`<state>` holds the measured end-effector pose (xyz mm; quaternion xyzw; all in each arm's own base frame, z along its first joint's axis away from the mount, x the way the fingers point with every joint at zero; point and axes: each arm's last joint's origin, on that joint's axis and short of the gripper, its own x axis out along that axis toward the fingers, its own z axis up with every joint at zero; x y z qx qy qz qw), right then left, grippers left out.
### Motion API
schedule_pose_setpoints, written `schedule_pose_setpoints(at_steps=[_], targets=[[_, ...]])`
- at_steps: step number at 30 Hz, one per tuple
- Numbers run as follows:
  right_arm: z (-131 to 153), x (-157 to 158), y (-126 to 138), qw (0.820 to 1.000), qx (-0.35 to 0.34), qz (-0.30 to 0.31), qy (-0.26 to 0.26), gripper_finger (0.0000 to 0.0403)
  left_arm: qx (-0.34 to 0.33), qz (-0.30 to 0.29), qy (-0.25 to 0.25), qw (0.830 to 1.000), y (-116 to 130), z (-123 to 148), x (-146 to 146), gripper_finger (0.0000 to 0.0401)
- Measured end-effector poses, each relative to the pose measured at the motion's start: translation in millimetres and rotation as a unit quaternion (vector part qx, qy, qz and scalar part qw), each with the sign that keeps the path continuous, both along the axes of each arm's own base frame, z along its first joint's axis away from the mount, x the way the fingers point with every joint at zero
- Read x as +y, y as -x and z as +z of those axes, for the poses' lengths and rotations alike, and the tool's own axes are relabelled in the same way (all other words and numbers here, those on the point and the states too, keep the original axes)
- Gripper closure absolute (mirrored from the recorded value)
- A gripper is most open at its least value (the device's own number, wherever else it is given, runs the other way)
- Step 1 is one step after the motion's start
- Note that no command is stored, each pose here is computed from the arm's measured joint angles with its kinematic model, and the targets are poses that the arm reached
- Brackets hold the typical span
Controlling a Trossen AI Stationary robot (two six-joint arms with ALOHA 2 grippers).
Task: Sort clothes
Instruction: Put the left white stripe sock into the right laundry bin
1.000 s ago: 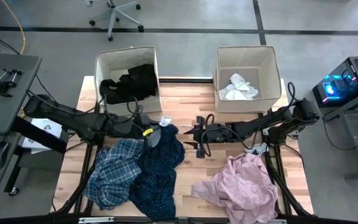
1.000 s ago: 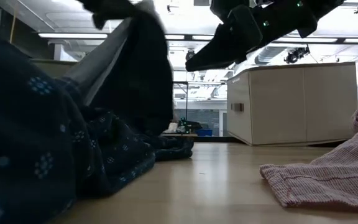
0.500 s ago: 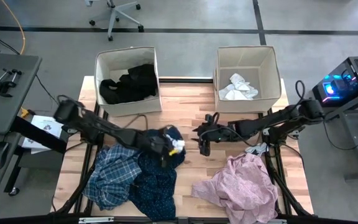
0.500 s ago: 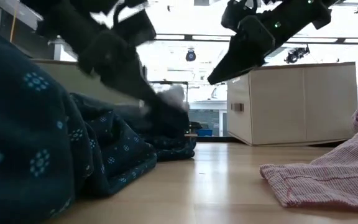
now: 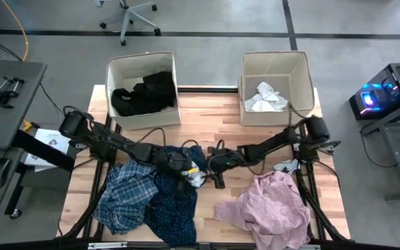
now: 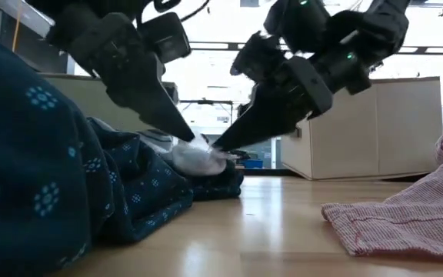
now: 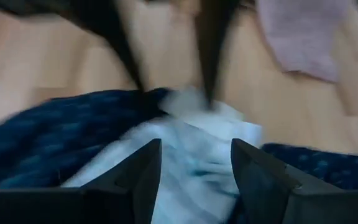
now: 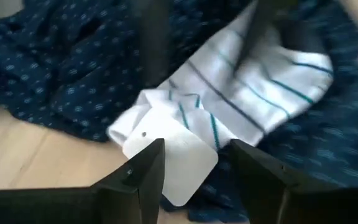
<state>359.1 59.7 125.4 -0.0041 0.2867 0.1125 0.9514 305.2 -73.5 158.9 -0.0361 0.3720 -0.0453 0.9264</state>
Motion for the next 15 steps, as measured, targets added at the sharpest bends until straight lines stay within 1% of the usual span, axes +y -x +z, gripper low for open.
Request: schedule_pose_setpoints(at_steps=[3,7,11,15], targets=[[-5.5,5.3,-14.2,1.000,-0.003,0.013,0.007,0.0234,0.001,0.023,-0.031,0.999,8.6,12.9,4.2,0.0218],[-4.8,9.4,-33.5,0.999,-0.008,0.013,0.042,0.0234,0.013,0.074,-0.057,0.996,23.5,28.7,9.5,0.0217],[7.6,9.5,-47.6,0.995,0.016,0.000,0.099,0.0234,0.025,0.121,-0.080,0.989,38.3,39.5,11.8,0.0217],[25.2,8.5,-58.9,0.989,0.039,-0.035,0.135,0.0234,0.037,0.167,-0.108,0.979,50.6,43.6,11.2,0.0217]])
